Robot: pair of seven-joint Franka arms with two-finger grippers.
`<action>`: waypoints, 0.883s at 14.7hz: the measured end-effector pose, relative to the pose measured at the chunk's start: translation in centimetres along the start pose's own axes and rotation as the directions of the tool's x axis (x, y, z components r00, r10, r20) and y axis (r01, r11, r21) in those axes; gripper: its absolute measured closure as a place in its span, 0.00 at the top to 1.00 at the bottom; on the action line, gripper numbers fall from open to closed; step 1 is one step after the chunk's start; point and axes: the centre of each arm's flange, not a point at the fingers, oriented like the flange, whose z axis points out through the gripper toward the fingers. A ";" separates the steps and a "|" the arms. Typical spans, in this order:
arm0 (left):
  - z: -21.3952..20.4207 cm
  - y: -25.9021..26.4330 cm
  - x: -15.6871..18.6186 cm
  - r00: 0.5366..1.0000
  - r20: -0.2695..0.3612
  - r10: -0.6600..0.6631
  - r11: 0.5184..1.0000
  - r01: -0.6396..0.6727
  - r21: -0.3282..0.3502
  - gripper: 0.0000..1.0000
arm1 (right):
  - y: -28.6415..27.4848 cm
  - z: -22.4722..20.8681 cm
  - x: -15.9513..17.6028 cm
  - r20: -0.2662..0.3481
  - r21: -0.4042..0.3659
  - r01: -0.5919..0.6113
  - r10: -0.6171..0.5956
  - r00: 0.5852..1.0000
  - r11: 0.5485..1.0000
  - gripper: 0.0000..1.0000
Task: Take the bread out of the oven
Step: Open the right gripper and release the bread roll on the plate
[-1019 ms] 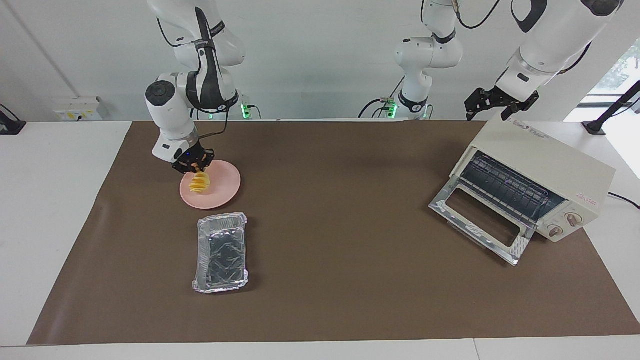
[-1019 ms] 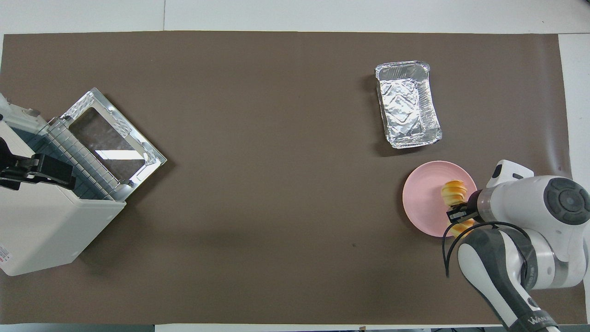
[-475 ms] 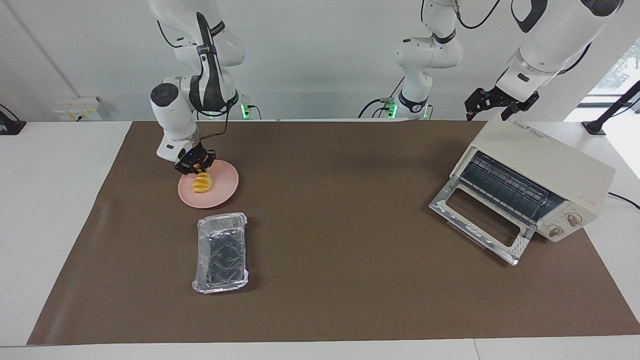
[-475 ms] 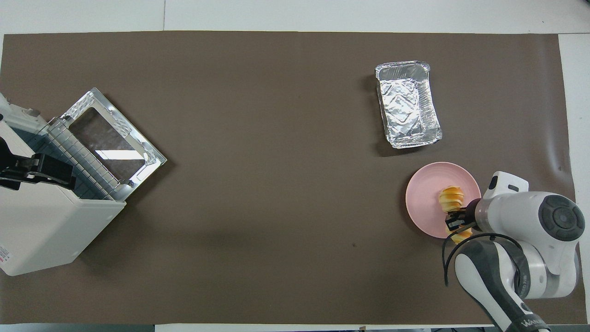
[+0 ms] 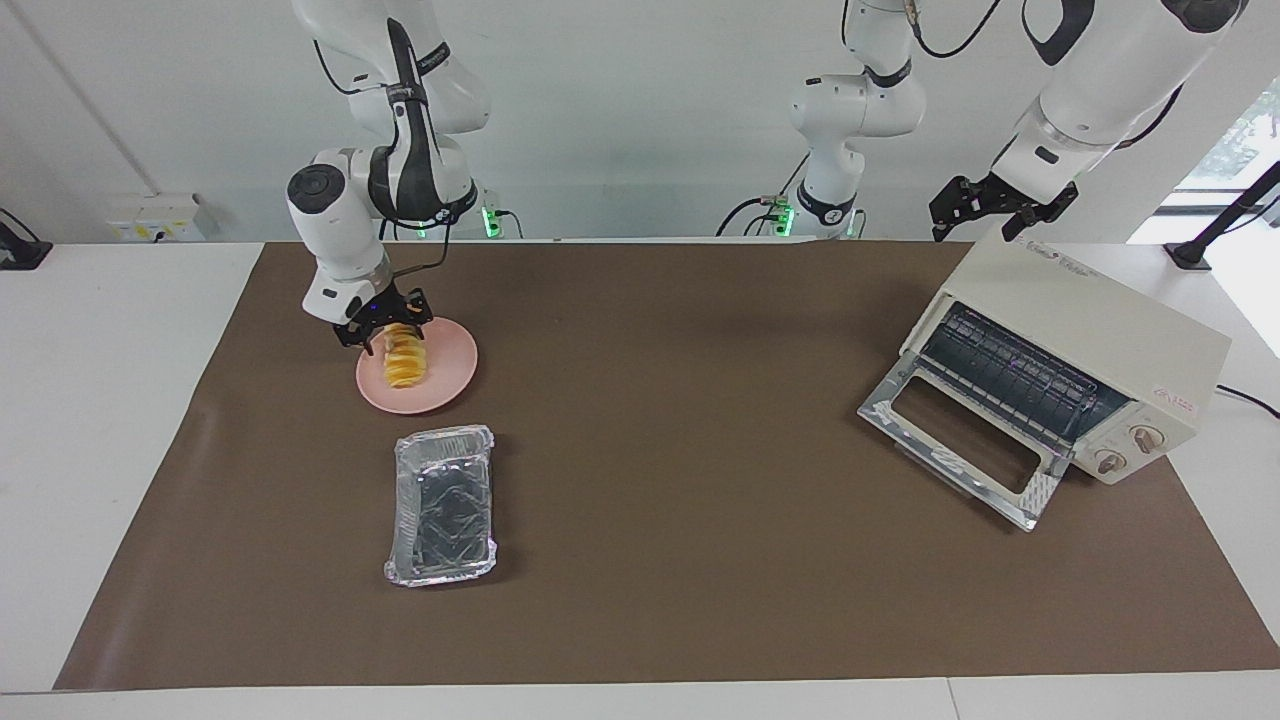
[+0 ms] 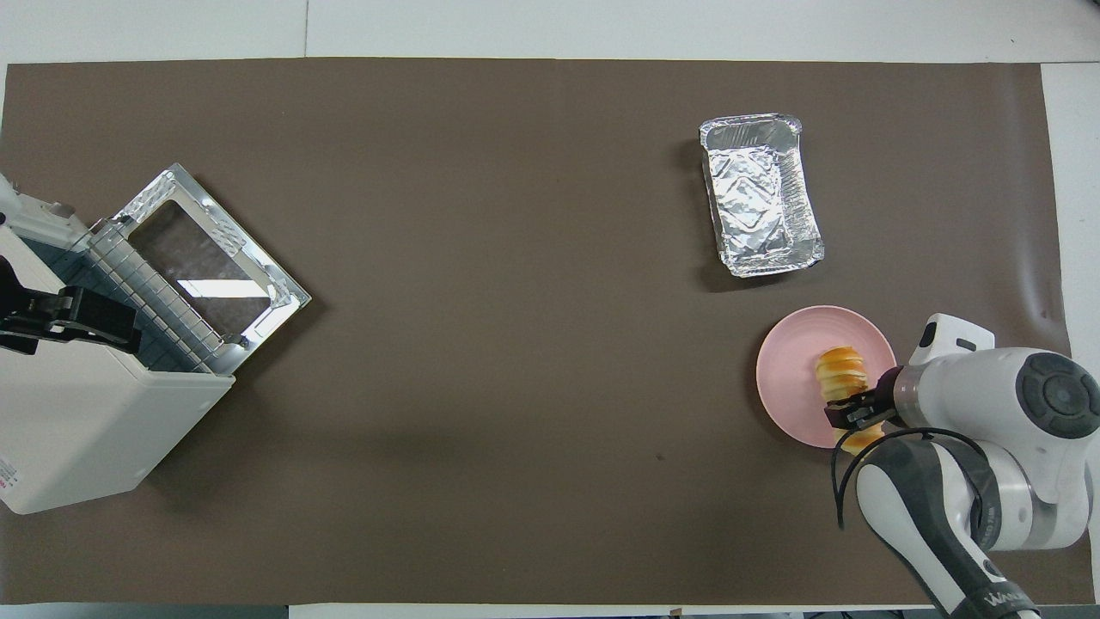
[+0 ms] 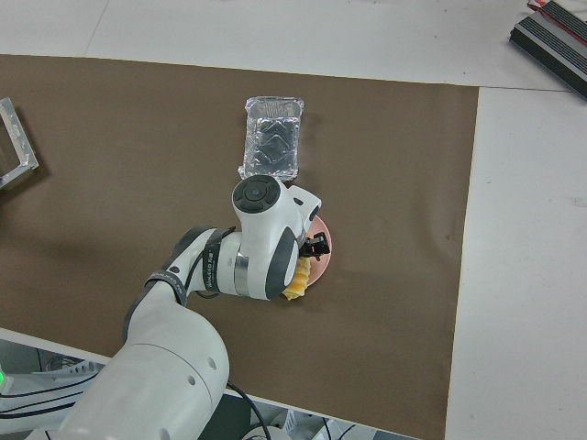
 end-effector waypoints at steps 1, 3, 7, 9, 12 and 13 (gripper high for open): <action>0.0 0.0 0.0 1.000 0.000 0.000 1.000 0.000 0.000 1.00 | 0.2 -1.2 0.6 0.008 0.011 -0.007 0.007 1.000 1.000 1.00; 0.0 0.0 0.0 1.000 0.000 0.000 1.000 0.000 0.000 1.00 | 0.7 -3.6 1.7 0.013 0.020 -0.012 0.012 1.000 1.000 1.00; 0.0 0.0 0.0 1.000 0.000 0.000 1.000 0.000 0.000 1.00 | 1.5 -8.0 3.7 -0.016 0.008 -0.011 0.011 1.000 1.000 1.00; 0.0 0.0 0.0 1.000 0.000 0.000 1.000 0.000 0.000 1.00 | 1.9 -11.1 4.5 -0.031 0.001 -0.010 0.010 0.999 1.000 1.00; 0.0 0.0 0.0 1.000 0.000 0.000 1.000 0.000 0.000 1.00 | 2.5 -16.1 5.2 -0.042 -0.002 -0.016 0.016 0.999 1.000 1.00; 0.0 0.0 0.0 1.000 0.000 0.000 1.000 0.000 0.000 1.00 | 2.8 -17.7 5.2 -0.036 0.001 -0.020 0.020 0.999 1.000 1.00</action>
